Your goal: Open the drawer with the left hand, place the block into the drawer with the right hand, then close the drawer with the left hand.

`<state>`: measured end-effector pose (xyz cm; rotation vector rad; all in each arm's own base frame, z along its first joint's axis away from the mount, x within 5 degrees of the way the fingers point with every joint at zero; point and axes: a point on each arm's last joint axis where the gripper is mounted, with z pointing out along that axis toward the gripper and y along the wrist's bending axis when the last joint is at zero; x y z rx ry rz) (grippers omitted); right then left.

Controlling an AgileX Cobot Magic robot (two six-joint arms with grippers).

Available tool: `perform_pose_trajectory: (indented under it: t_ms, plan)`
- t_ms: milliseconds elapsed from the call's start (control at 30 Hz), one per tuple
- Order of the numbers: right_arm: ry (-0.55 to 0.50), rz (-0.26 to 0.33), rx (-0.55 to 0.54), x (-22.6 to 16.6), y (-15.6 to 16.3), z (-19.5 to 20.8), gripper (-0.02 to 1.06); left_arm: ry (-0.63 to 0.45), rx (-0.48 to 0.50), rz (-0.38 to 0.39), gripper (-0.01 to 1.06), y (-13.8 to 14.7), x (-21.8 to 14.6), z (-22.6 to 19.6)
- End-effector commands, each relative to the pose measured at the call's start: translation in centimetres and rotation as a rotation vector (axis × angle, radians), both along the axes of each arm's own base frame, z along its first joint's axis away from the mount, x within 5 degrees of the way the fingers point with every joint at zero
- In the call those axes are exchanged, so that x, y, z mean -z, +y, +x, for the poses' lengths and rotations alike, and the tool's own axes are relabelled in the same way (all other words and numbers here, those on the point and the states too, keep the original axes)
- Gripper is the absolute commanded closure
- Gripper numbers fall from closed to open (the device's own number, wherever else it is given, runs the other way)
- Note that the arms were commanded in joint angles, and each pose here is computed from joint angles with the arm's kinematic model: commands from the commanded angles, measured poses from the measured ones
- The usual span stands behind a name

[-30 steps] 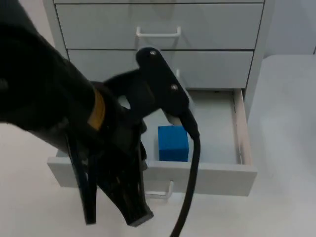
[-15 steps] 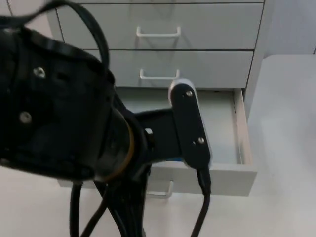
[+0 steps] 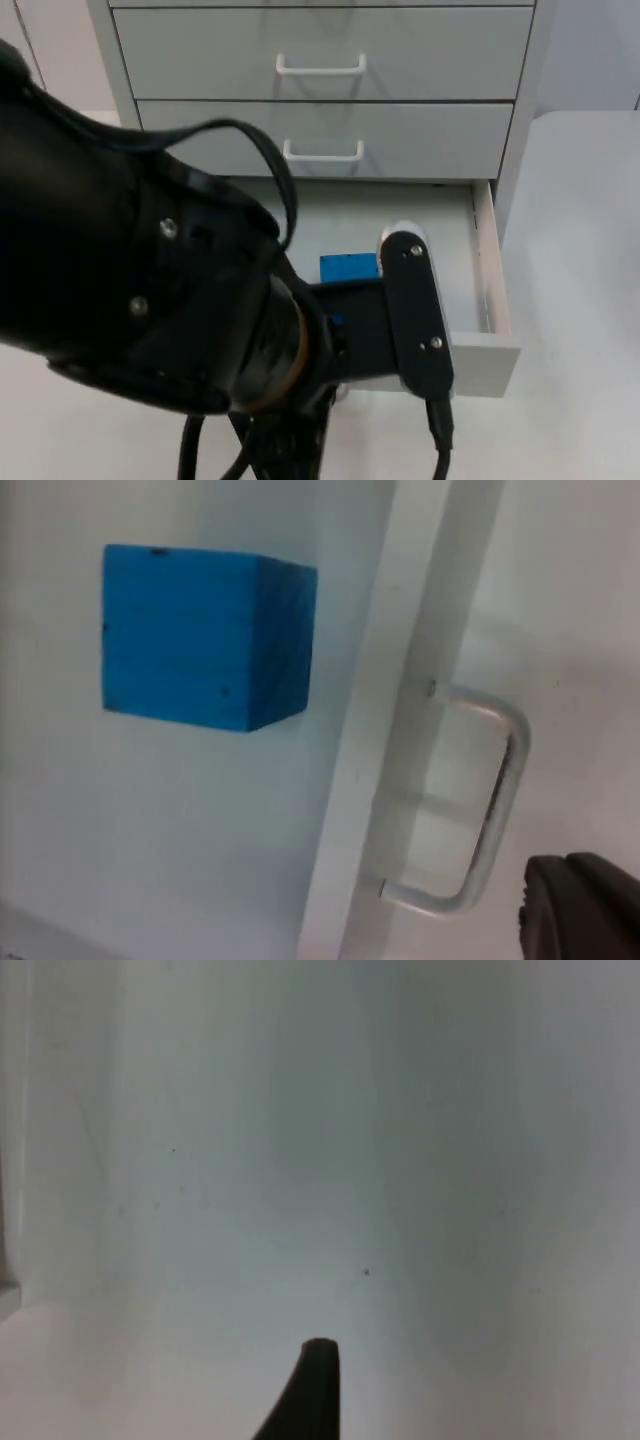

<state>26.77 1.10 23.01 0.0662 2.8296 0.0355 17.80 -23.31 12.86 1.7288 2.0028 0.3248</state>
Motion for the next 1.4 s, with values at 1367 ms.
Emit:
perform_pose_trajectory:
  t_ms: [1367]
  plan:
    - [-0.046, 0.006, 0.005, -0.3, -0.1, 0.2, 0.23, -0.292, -0.179, -0.094, 1.05, -0.1, 1.7, 8.2]
